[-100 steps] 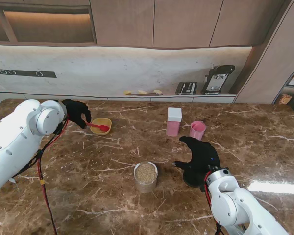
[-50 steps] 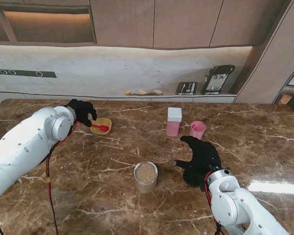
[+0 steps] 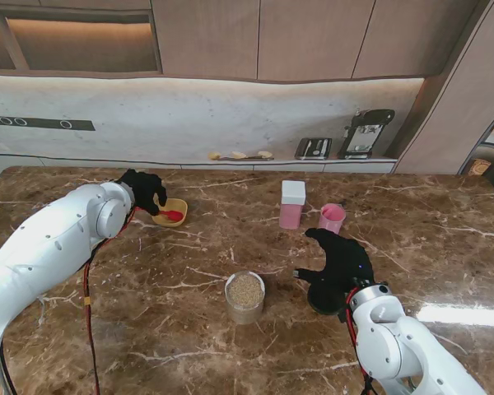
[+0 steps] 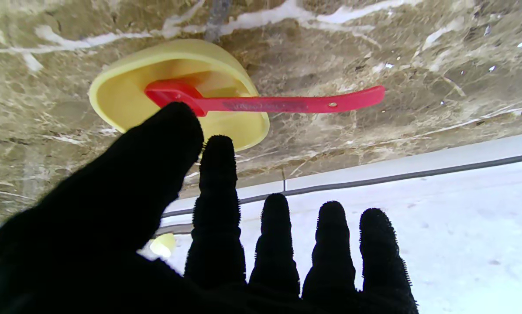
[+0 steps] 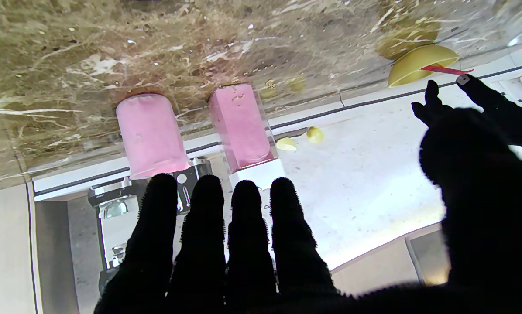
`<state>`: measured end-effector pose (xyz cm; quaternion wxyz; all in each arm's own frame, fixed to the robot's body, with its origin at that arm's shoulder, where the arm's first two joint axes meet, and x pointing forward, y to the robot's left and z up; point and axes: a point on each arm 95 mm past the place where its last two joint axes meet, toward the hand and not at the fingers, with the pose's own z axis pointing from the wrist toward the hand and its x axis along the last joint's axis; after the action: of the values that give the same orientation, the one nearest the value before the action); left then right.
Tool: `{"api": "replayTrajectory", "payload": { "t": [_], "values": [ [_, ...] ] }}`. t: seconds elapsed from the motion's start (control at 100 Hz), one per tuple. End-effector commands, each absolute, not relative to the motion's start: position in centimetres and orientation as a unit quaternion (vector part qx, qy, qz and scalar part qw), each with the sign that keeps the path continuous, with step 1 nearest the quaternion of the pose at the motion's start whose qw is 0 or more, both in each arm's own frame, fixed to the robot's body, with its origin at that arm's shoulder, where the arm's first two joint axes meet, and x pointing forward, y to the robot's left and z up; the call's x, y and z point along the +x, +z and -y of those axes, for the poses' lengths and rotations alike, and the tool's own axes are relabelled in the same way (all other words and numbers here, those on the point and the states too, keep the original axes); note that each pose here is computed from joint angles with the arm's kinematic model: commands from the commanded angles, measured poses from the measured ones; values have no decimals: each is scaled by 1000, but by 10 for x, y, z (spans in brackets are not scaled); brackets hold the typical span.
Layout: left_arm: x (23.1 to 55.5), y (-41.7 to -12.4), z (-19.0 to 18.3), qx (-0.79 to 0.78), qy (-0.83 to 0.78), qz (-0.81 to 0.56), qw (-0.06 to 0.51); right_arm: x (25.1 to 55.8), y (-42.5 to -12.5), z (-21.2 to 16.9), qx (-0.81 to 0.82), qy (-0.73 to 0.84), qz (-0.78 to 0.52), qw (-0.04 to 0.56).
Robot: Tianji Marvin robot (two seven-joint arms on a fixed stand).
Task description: Measure grain into the airtight container
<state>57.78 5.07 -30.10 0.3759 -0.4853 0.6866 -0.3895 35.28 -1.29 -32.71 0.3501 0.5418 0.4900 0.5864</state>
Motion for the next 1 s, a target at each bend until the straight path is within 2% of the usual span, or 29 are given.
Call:
{"api": "replayTrajectory", "payload": {
  "t": [0.0, 0.99],
  "values": [
    [579, -303, -51, -485, -387, -688, 376, 350, -331, 12, 550, 580, -493, 343],
    [590, -315, -43, -458, -366, -724, 364, 352, -333, 14, 555, 580, -494, 334]
  ]
}}
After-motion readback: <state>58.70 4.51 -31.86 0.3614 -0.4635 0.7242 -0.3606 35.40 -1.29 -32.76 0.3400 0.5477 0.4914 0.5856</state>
